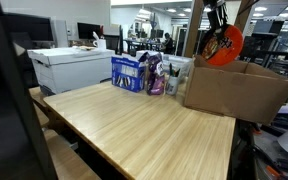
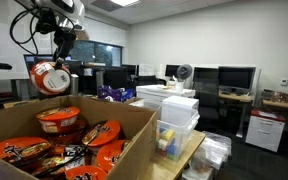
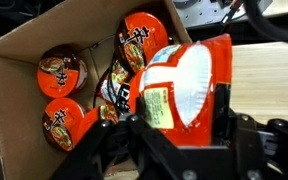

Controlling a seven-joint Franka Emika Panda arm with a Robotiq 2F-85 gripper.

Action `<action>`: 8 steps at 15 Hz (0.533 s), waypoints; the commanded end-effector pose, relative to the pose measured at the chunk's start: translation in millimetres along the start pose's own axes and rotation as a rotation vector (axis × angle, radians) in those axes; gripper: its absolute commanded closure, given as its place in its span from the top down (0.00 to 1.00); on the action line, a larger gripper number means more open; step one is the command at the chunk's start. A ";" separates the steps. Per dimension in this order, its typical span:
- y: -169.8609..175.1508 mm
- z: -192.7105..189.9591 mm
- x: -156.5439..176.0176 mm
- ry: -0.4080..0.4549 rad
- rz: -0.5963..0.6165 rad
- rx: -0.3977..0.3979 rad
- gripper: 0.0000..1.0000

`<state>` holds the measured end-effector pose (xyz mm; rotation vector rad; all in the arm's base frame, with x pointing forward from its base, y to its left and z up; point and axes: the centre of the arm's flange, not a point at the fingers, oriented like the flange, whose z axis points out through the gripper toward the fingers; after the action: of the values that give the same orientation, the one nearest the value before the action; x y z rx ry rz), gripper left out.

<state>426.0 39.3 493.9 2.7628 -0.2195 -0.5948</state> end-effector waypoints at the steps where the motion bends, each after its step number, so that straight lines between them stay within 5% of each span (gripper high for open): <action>1: 0.3 17.0 -5.2 0.008 0.023 -0.075 0.32; 8: -19.4 25.5 8.0 0.096 -0.048 -0.174 0.32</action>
<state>424.0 42.4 472.6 2.6376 -0.1309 -0.5297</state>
